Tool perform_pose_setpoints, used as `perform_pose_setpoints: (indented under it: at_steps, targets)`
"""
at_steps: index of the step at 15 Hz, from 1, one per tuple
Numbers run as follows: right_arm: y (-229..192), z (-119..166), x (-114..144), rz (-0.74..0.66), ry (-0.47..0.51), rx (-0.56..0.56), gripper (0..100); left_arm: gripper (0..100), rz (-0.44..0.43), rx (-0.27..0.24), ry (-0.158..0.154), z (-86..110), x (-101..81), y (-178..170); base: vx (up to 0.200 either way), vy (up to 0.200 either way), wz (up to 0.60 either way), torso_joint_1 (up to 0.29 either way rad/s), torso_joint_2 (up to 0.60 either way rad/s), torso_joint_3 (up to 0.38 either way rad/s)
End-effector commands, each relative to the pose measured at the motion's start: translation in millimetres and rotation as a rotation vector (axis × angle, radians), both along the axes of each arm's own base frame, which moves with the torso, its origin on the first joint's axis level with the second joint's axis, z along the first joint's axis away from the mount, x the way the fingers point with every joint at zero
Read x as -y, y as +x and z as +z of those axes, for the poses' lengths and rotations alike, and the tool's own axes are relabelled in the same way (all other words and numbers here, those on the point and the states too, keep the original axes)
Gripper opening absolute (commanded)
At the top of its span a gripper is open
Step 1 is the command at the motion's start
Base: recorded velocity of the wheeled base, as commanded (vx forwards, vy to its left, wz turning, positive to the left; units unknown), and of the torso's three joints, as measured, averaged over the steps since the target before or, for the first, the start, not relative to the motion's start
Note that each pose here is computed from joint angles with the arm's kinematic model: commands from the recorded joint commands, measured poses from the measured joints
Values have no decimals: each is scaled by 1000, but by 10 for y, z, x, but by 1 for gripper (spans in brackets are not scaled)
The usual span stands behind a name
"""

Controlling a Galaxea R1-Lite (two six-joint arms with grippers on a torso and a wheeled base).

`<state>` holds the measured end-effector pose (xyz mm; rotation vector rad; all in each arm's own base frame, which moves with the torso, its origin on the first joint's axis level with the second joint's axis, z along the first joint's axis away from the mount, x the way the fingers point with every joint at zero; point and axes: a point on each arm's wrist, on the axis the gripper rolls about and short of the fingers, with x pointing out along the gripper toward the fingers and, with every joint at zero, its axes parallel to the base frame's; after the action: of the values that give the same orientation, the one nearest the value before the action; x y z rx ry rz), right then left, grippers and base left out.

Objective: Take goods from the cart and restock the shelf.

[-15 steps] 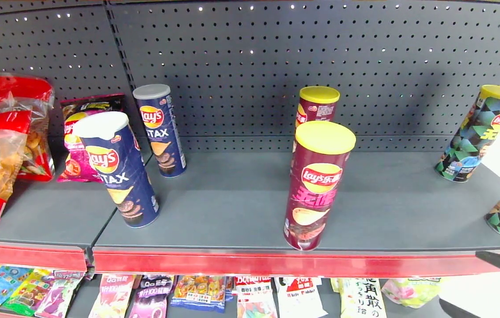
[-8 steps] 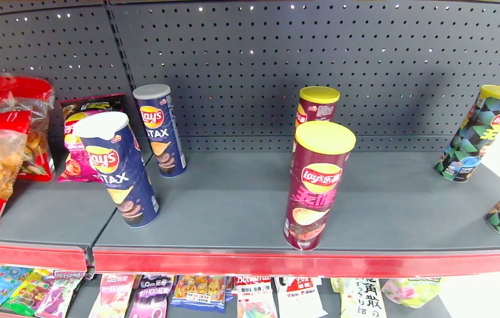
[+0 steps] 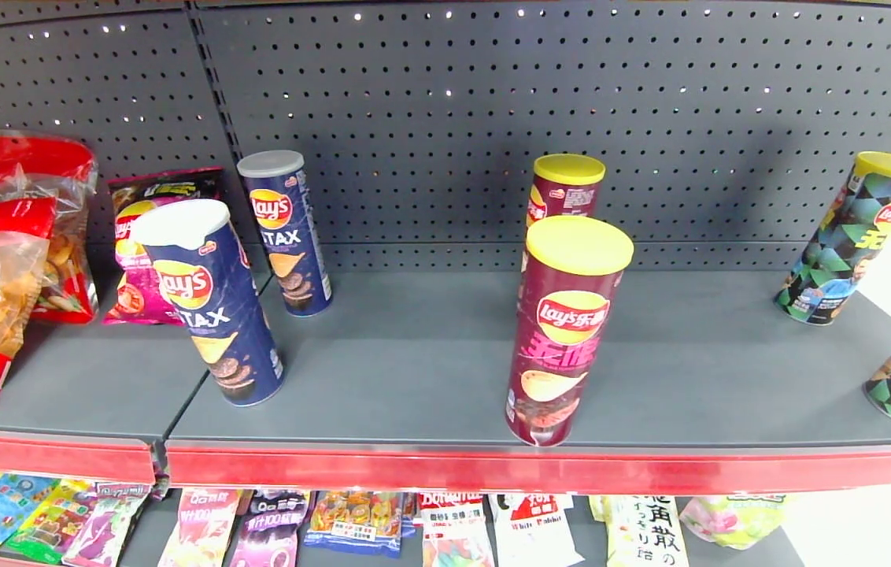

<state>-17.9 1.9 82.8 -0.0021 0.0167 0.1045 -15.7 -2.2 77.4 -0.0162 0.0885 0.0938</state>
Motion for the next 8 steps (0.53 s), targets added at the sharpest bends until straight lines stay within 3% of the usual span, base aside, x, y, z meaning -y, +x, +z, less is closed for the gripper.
perform_pose_setpoints:
  at_steps: [1,8]
  targets:
    - [-48,-53,18,-94,2,35,100,100,0,-1,0,1,0,1,0,0,0,0,0,0]
    - [-49,-69,20,-109,5,17,100,100,0,-1,0,1,0,1,0,0,0,0,0,0]
